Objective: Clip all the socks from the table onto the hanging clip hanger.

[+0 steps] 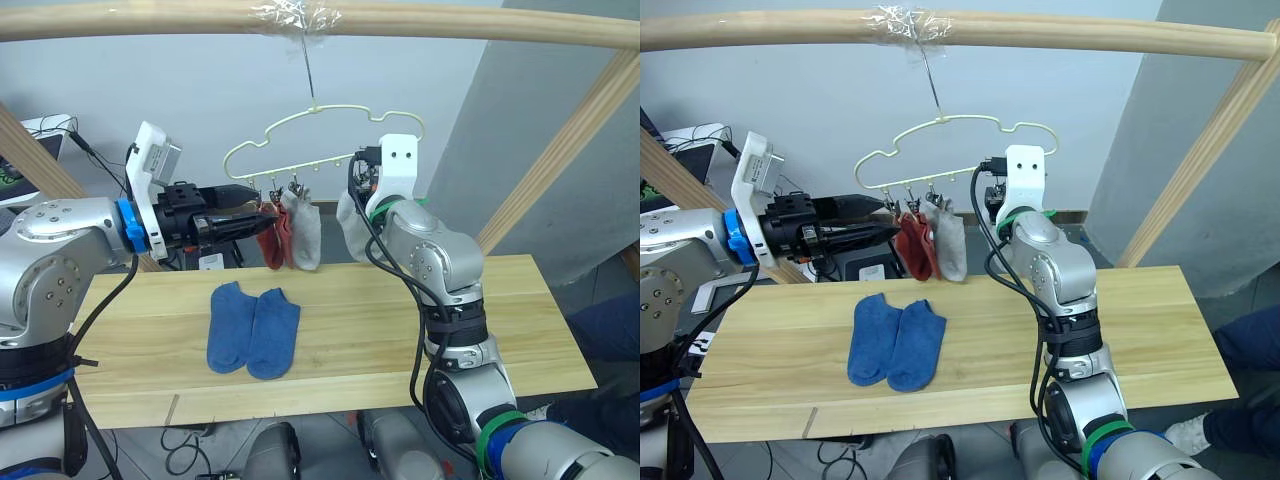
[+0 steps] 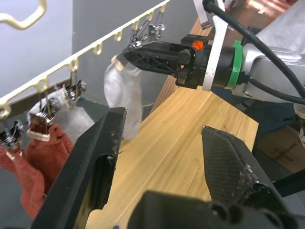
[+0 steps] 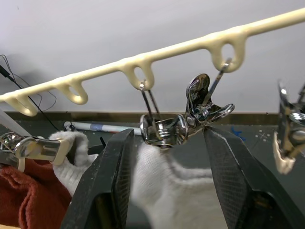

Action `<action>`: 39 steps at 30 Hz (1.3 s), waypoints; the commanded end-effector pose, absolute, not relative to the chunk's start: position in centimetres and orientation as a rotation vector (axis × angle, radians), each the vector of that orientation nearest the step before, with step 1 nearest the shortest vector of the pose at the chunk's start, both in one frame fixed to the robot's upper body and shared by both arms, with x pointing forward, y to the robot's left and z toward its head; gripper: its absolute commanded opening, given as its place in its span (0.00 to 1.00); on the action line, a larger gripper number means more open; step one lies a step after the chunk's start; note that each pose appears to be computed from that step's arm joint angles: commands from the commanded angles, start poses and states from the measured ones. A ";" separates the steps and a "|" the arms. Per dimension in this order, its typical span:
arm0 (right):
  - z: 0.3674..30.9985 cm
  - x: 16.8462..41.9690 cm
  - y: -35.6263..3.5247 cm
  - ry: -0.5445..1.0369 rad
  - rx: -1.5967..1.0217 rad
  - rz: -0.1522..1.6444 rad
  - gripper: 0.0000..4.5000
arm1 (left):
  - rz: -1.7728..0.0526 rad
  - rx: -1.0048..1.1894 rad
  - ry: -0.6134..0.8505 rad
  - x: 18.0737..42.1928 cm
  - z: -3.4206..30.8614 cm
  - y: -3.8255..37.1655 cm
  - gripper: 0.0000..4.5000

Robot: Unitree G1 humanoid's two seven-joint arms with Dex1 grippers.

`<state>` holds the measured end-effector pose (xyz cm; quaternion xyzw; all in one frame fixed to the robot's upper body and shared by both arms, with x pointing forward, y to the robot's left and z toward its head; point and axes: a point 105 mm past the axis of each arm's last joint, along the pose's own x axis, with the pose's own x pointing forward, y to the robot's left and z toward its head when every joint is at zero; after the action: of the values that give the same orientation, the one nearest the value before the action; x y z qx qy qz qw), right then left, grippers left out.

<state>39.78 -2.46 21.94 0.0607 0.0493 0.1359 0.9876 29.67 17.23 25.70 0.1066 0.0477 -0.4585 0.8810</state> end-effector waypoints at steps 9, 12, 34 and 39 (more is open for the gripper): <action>23.1 36.9 -1.2 0.100 0.123 0.380 0.53 | -0.953 0.237 0.043 29.0 26.8 17.0 0.64; 22.6 36.7 -1.9 0.119 0.109 0.365 0.53 | -0.954 0.234 0.044 29.0 26.8 17.0 0.64; 21.1 37.9 -4.5 0.147 0.065 0.214 0.53 | -0.945 0.230 0.041 29.3 26.7 16.7 0.64; 21.3 38.1 -4.7 0.148 0.068 0.206 0.53 | -0.945 0.226 0.037 29.4 26.7 16.6 0.64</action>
<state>38.07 -4.64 19.73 0.0283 0.1027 0.1031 0.9889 29.77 17.04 25.65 0.0956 0.0408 -0.4485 0.8877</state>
